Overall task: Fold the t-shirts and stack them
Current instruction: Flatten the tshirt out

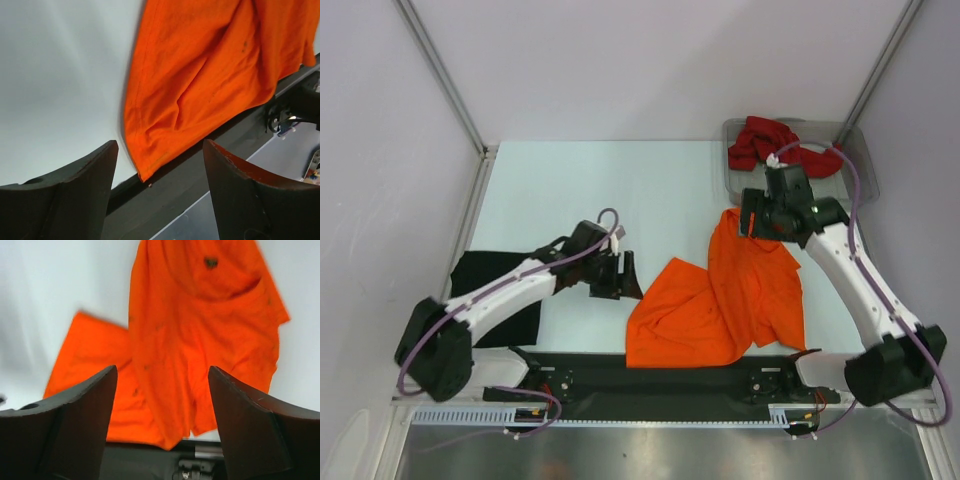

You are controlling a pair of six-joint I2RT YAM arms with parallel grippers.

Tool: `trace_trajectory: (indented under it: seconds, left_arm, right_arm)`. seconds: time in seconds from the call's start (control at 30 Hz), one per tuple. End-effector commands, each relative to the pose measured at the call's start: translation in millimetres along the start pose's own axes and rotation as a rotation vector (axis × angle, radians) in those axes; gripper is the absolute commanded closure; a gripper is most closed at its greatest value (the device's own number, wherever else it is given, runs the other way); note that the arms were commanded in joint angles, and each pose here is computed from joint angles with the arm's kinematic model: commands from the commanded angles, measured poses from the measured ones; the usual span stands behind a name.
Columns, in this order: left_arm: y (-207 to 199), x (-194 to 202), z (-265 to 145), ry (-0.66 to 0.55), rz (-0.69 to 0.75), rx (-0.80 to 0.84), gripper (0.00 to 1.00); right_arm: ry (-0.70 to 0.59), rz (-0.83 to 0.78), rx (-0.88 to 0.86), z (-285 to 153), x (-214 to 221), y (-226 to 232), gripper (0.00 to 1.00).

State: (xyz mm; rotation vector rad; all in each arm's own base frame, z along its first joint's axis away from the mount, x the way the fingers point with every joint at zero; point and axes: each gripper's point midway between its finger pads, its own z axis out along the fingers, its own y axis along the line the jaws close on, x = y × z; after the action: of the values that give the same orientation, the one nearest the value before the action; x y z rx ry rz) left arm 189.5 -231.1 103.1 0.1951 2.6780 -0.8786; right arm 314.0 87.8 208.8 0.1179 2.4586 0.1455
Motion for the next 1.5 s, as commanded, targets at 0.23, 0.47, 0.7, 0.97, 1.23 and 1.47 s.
trace_trajectory:
  seconds: [0.23, 0.47, 0.7, 0.97, 1.23, 1.47]
  left_arm:
    - [-4.8, -49.2, 94.3, 0.007, 0.121, -0.104, 0.23]
    - [-11.6, -46.7, 149.0, 0.115, 0.13, -0.075, 0.35]
    - [-9.4, -61.1, 158.0, 0.076, 0.12, -0.07, 0.97]
    - [47.7, -159.4, 97.3, -0.154, -0.003, -0.171, 1.0]
    - [99.7, -243.8, 47.6, -0.292, -0.028, -0.277, 1.0]
    - [113.3, -238.8, 18.7, -0.28, -0.034, -0.39, 0.52]
  right_arm:
    - [0.104, 0.192, -0.093, -36.1, 92.3, -20.9, 0.22]
    - [0.112, 0.178, -0.072, -42.9, 99.7, -28.1, 0.22]
    - [0.143, 0.178, -0.04, -27.6, 102.0, -32.8, 0.22]
    - [0.237, 0.233, -0.046, 14.5, 99.2, -21.5, 0.23]
    - [0.366, 0.268, -0.058, 56.9, 99.2, -7.9, 0.25]
    - [0.407, 0.271, 0.01, 66.9, 107.5, -17.5, 0.28]
